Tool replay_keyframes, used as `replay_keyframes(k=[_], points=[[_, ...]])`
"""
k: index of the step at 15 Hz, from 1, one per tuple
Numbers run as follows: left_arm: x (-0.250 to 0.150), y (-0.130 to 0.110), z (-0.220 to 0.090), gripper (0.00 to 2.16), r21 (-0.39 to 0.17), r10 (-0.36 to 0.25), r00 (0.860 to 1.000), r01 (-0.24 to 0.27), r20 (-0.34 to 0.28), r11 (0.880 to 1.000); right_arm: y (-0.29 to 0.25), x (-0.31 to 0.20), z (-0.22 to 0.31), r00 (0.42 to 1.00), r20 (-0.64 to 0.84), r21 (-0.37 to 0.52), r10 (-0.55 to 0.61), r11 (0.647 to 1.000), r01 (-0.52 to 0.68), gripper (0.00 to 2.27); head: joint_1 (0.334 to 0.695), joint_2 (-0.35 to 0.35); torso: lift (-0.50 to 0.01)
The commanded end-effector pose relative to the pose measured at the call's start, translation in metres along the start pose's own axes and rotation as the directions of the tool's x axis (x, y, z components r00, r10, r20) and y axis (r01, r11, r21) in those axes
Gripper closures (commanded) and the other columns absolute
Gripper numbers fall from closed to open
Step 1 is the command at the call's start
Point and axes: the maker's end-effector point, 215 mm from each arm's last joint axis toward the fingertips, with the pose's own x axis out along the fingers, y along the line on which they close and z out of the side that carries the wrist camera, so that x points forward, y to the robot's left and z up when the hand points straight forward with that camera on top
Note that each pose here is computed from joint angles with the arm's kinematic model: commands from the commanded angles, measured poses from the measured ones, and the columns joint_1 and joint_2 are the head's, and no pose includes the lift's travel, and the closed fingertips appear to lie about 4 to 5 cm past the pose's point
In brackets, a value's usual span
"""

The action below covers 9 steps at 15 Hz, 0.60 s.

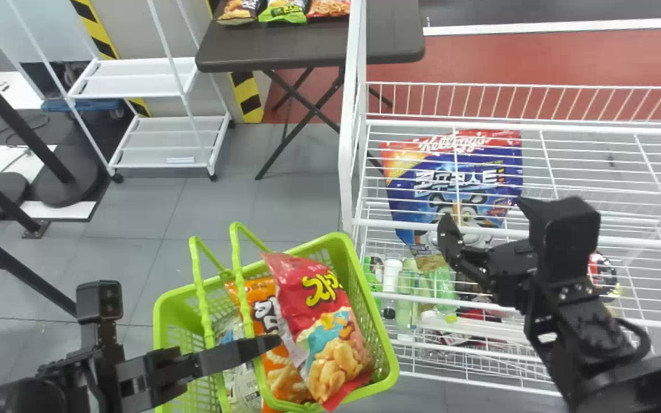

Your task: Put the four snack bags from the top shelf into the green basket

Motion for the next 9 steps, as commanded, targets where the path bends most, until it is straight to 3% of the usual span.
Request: replay_keyframes(k=[1, 9], points=[[-0.001, -0.002, 0.0, 2.15, 0.001, -0.007, 1.0, 0.007, 0.001, 1.0, -0.014, -0.006, -0.008, 0.997, 0.079, 0.016, -0.025, 1.0, 0.023, 0.03, 0.695, 0.11, 0.0], [-0.002, -0.001, -0.002, 2.15, -0.004, -0.005, 1.0, 0.005, 0.012, 1.0, -0.061, -0.062, -0.015, 0.973, 0.206, 0.061, -0.102, 0.994, 0.092, 0.03, 0.695, 0.012, 0.0]])
